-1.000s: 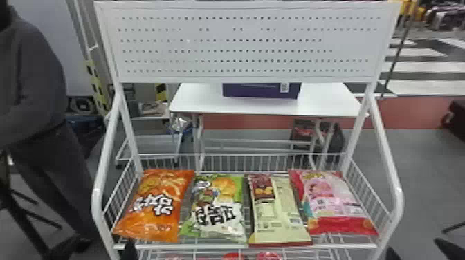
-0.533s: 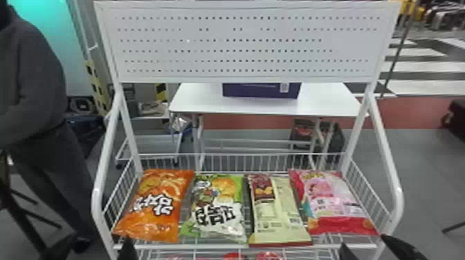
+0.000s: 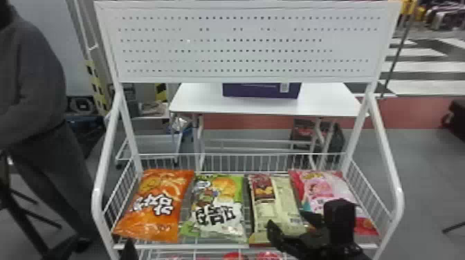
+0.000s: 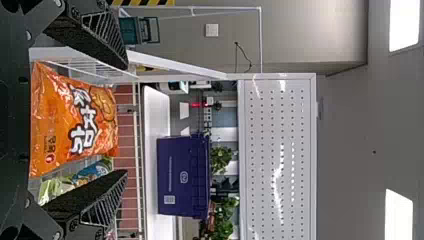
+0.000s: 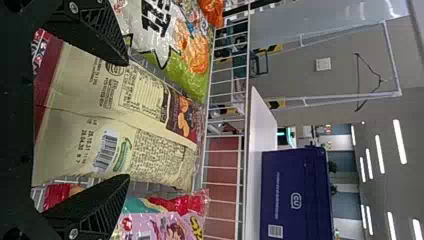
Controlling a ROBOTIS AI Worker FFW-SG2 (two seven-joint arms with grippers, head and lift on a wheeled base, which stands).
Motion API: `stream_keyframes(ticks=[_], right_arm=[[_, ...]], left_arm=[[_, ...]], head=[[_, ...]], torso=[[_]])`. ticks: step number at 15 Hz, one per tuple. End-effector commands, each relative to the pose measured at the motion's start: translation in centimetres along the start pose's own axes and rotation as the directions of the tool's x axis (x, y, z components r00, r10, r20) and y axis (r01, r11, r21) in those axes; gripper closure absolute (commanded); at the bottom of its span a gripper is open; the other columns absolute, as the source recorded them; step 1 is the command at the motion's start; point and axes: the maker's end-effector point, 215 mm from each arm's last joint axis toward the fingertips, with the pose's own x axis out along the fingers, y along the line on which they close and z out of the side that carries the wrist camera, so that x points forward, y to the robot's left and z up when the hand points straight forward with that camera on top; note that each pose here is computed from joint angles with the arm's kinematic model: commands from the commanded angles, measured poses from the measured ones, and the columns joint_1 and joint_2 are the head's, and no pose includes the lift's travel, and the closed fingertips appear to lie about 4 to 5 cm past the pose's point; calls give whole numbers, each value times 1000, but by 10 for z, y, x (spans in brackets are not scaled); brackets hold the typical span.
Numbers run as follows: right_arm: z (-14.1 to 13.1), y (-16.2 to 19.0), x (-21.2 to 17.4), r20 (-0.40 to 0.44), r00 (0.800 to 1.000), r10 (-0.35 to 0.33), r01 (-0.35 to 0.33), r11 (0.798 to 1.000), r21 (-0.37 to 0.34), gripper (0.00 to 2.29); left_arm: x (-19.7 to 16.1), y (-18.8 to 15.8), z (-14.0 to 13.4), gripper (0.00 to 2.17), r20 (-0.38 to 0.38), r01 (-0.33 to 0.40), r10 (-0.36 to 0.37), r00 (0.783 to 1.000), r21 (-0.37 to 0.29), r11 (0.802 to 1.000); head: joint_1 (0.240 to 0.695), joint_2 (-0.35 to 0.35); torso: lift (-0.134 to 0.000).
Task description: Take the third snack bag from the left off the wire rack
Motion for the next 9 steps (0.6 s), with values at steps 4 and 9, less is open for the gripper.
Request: stream_keyframes(ticks=[4,9], right_arm=[[-12,7,42,-88,996,17,-18,1000,-4,326],[-10,9,44,-100,994,47,-48,999,2,2172]], left_arm=[[-1,2,-3,154,-6,1,-1,1000,6,1000],[2,2,-1,154,0,3,-3,1000,7,1000]], head=[[499,0],[499,0]], torso=[[0],[0]])
